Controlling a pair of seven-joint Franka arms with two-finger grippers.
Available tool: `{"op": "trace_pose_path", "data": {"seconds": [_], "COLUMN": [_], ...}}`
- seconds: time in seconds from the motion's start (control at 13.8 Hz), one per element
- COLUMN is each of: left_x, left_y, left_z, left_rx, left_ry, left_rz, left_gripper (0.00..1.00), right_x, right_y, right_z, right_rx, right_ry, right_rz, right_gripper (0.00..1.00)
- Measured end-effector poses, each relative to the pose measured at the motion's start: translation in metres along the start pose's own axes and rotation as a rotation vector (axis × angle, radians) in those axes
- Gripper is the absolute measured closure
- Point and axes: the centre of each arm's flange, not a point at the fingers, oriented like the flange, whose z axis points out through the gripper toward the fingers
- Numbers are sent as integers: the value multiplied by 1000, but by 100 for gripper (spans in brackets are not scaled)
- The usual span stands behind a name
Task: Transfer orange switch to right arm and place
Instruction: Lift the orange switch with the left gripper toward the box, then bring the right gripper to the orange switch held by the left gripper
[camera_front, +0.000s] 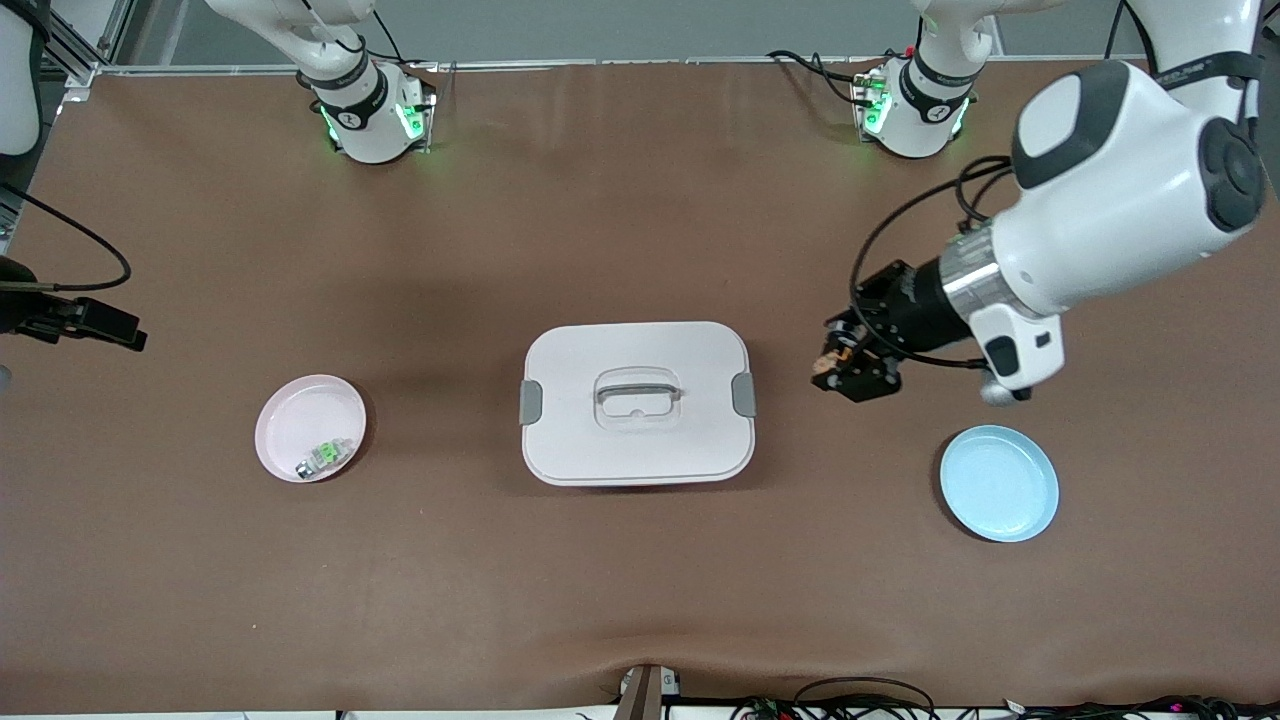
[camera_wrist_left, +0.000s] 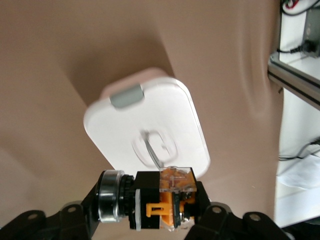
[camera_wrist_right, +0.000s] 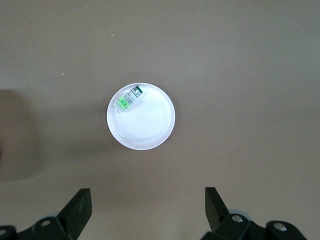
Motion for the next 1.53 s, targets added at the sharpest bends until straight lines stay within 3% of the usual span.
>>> {"op": "trace_pose_path", "data": {"seconds": [0.15, 0.29, 0.8, 0.94, 1.23, 1.53], "left_x": [-36, -72, -160, -173, -204, -216], "left_y": [1, 0, -10, -13, -23, -29], "left_z": [3, 5, 45, 60, 83, 92], "left_rx": [-57, -109, -180, -174, -174, -172], "left_ry": [-39, -85, -209, -232, -275, -288], "left_rz": [-77, -156, -287, -304, -317, -304], "left_gripper": [28, 28, 28, 28, 28, 28], "right_x": [5, 6, -11, -18, -33, -41], "right_y": [-13, -32, -157, -190, -245, -263], "right_z": [7, 10, -11, -18, -34, -47], "right_rx": [55, 160, 610, 664, 694, 752], "right_ry": [0, -12, -57, -56, 2, 21], "right_rz": [-10, -20, -135, -175, -244, -259], "right_gripper": [0, 0, 0, 0, 0, 0]}}
